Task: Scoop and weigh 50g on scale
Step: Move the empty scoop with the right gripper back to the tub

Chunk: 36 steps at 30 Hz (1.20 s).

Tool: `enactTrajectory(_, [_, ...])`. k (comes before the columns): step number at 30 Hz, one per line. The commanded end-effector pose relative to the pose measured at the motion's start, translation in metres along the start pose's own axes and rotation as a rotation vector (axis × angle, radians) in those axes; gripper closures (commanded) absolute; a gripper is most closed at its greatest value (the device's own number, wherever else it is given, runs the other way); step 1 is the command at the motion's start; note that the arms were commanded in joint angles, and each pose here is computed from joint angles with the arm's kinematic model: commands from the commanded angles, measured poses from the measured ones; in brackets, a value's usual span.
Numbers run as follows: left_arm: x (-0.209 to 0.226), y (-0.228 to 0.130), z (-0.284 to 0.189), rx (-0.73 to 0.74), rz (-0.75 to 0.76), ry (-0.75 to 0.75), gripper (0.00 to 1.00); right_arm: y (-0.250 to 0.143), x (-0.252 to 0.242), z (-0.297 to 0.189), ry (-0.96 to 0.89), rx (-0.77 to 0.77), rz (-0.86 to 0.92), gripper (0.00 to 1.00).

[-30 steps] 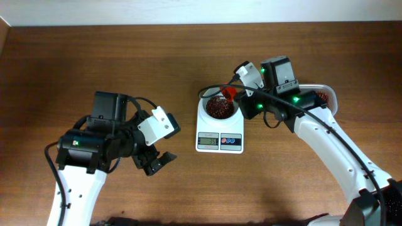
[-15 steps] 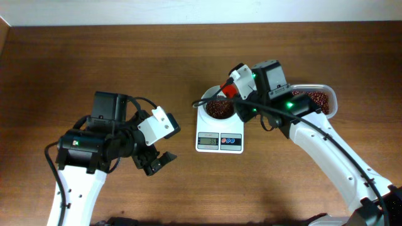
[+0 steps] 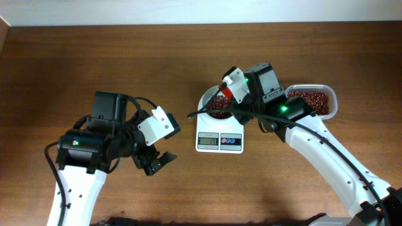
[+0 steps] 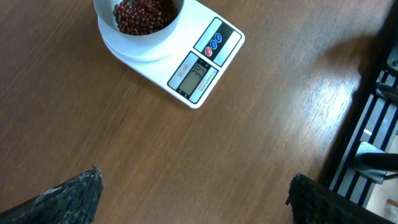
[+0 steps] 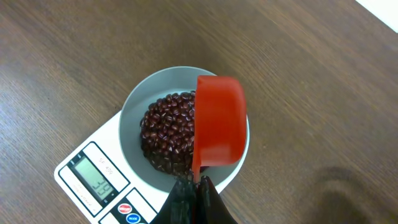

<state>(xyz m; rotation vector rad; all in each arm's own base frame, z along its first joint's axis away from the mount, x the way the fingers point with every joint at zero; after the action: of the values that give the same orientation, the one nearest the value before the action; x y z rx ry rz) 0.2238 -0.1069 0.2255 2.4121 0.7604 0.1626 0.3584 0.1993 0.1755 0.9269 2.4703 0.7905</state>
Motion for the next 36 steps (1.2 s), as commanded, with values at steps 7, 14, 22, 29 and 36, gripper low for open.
enactTrajectory(7, [-0.001,0.007,-0.007,-0.029,0.025,0.005,0.01,0.012,-0.025,-0.023,-0.065,-0.065,0.162,0.96])
enactTrajectory(14, [-0.001,0.007,-0.007,-0.029,0.025,0.005,0.01,-0.033,-0.097,-0.041,-0.191,-0.016,0.44,0.96])
enactTrajectory(22, [-0.001,0.007,-0.007,-0.029,0.025,0.005,0.01,-0.13,-0.158,-0.075,-0.427,0.227,0.65,0.96])
enactTrajectory(29, [-0.001,0.007,-0.007,-0.029,0.025,0.005,0.01,-0.162,-0.161,-0.083,-0.481,0.348,0.65,0.96])
enactTrajectory(36, [-0.001,0.007,-0.007,-0.029,0.025,0.005,0.01,-0.191,-0.17,-0.05,-0.506,0.445,0.63,0.96])
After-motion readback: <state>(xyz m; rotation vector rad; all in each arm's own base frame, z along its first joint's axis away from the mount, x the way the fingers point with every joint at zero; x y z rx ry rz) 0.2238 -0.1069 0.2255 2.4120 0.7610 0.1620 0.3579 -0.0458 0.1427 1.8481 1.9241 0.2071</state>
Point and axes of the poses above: each gripper's point midway between its finger pads, its own z axis out along the fingers, its own x axis along the line the jaws close on, y = z × x, the point moved 1 cm from there along -z, back along the fingers, and after that the axes turned 5 degrees about -z, right-handed, at the moved point
